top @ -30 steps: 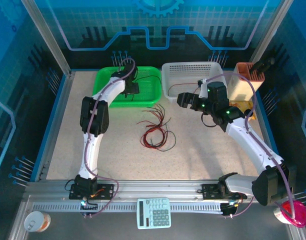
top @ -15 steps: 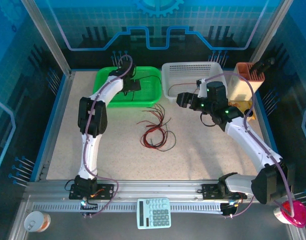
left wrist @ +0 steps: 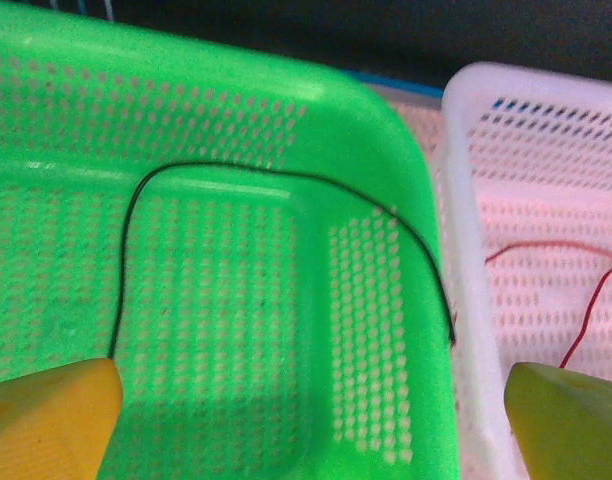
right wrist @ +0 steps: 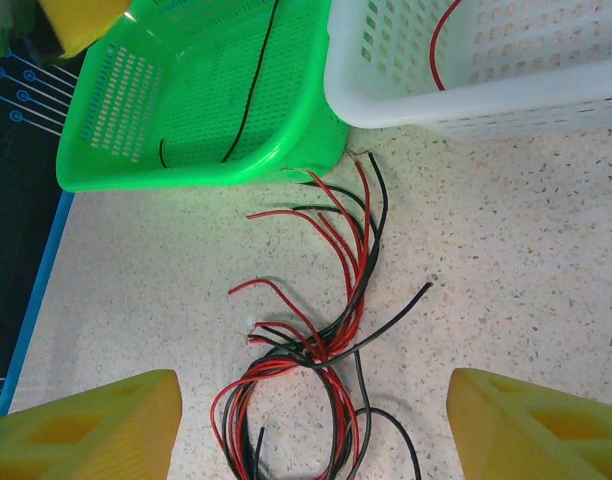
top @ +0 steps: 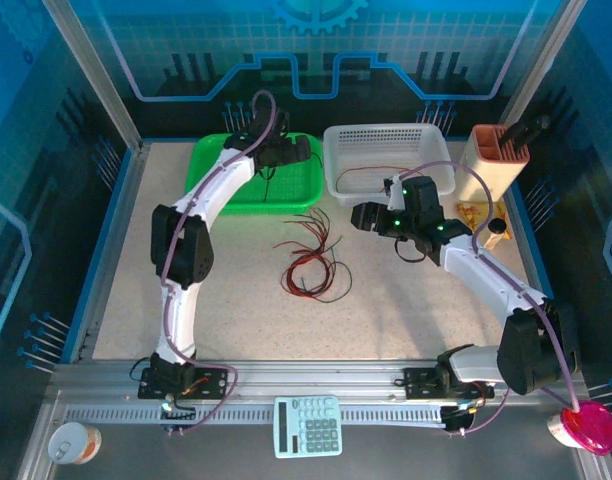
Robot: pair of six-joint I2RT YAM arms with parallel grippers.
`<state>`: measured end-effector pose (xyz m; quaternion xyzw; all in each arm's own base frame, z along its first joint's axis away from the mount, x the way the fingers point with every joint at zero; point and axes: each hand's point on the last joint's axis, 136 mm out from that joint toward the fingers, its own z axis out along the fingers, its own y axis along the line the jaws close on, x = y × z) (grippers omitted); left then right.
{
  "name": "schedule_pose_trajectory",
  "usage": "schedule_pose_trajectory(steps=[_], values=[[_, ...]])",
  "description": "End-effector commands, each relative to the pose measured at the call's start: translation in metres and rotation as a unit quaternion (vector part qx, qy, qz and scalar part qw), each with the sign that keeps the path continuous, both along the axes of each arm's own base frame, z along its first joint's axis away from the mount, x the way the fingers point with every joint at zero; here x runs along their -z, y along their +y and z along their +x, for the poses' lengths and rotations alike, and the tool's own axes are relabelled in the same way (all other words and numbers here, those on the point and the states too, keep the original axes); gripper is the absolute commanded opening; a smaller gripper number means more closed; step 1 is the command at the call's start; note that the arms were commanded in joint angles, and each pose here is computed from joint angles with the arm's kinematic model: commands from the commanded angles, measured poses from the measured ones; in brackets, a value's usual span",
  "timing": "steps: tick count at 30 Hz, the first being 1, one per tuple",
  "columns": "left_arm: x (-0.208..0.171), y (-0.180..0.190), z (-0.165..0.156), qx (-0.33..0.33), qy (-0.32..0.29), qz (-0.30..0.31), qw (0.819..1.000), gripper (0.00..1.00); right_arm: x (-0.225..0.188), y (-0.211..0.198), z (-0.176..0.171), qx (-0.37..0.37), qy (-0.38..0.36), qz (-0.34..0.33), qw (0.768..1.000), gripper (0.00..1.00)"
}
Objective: Untangle the cables
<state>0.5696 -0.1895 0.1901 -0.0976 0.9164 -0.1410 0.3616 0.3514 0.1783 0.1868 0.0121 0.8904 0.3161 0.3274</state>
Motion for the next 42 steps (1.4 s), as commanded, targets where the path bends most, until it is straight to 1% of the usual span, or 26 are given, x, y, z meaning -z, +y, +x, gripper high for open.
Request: schedule_pose_trajectory(steps=[1,4,10,15,19,22,27,34,39,42], values=[[0.018,-0.003,0.015,-0.032,0.027,-0.023,0.999,0.99,-0.006,0.005,-0.004,-0.009,-0.01,0.012,1.0,0.72],[0.028,0.0,0.029,-0.069,0.035,-0.032,0.997,0.99,-0.009,0.004,-0.007,-0.009,-0.013,0.015,1.0,0.71],[0.053,-0.001,0.045,-0.138,0.05,-0.093,0.985,0.99,-0.021,0.003,-0.012,-0.008,-0.024,0.023,0.999,0.72],[0.073,-0.005,0.051,-0.18,0.063,-0.152,0.97,0.93,-0.031,0.002,-0.015,-0.01,-0.033,0.024,0.999,0.72],[0.082,-0.012,0.06,-0.195,0.058,-0.205,0.957,0.89,-0.034,0.001,-0.018,-0.014,-0.036,0.02,0.999,0.73],[0.083,-0.015,0.067,-0.203,0.051,-0.227,0.951,0.88,-0.035,0.001,-0.021,-0.017,-0.035,0.018,0.999,0.73],[0.093,-0.017,0.076,-0.217,0.047,-0.256,0.941,0.82,-0.036,0.001,-0.026,-0.022,-0.036,0.018,0.999,0.73],[0.113,-0.026,0.086,-0.23,0.049,-0.301,0.924,0.63,-0.037,-0.001,-0.031,-0.028,-0.036,0.011,0.999,0.73],[0.117,-0.027,0.088,-0.232,0.043,-0.308,0.922,0.36,-0.041,-0.002,-0.033,-0.029,-0.043,0.009,0.999,0.73],[0.119,-0.026,0.087,-0.231,0.043,-0.305,0.923,0.18,-0.043,-0.001,-0.034,-0.031,-0.046,0.011,0.998,0.73]])
